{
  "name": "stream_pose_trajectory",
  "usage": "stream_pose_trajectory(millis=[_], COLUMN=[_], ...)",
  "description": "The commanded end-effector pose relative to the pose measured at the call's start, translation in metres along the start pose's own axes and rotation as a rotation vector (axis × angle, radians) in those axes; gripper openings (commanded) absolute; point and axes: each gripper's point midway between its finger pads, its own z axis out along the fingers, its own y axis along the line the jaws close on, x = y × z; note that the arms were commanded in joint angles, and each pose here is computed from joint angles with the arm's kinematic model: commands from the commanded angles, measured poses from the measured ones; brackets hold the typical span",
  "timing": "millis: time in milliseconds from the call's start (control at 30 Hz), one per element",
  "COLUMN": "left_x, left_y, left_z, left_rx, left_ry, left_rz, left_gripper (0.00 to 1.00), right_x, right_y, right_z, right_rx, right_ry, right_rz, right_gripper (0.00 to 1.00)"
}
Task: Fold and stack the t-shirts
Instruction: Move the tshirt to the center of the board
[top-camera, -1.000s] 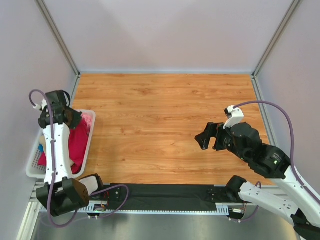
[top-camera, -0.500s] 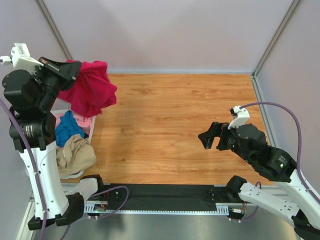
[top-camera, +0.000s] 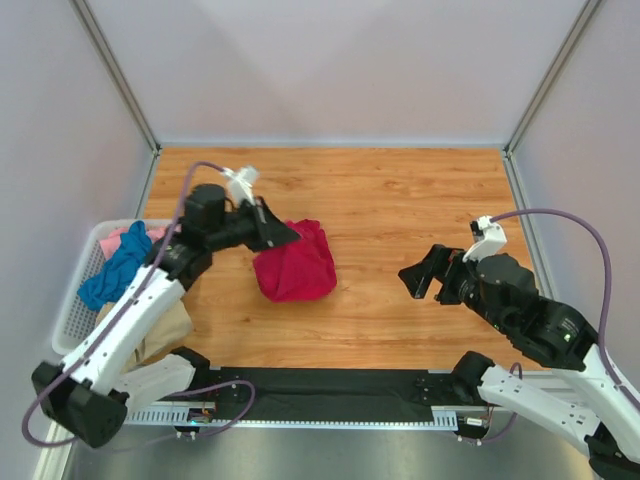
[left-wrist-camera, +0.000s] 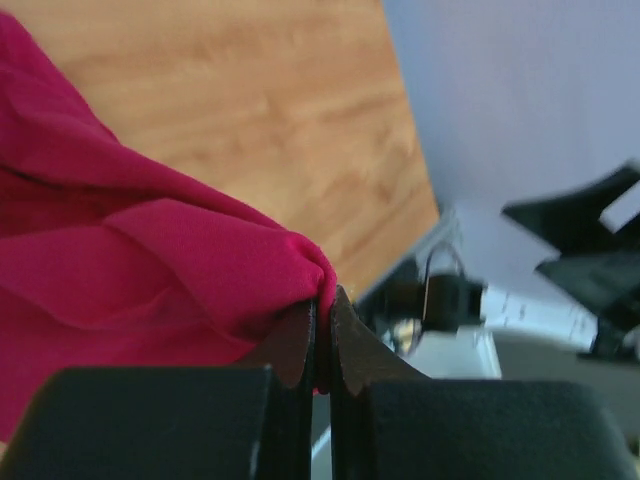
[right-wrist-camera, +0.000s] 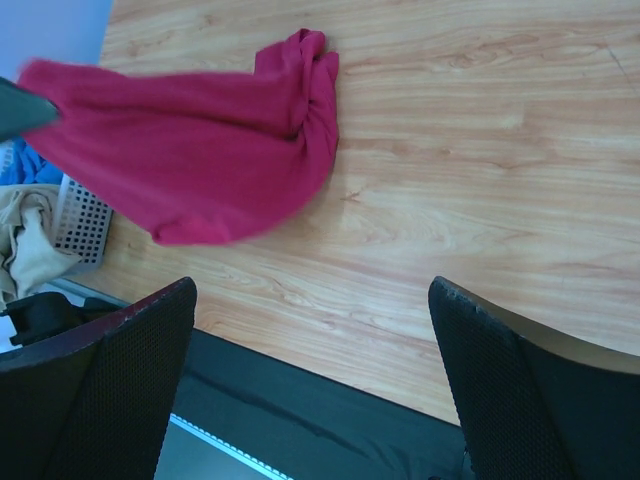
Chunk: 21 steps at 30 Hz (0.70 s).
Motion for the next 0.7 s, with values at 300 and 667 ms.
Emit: stream_pose_trajectory(millis=[300,667], left_x=[0.057,0.061], left_y=[-0.004,0.117], left_z=[0.065,0.001], left_rx=[-0.135,-0.526], left_ry=[0.289,0.219], left_rz=[0.243,0.109], left_gripper=[0.68,0.72], right_x=[0.024,0.045], right_y=[0.011,0.013], right_z=[0.041,0.104], right_rx=[0.012,-0.012], right_ry=[0.119,0.181], right_rz=[-0.053,-0.172], right_gripper=[0.99,0.88])
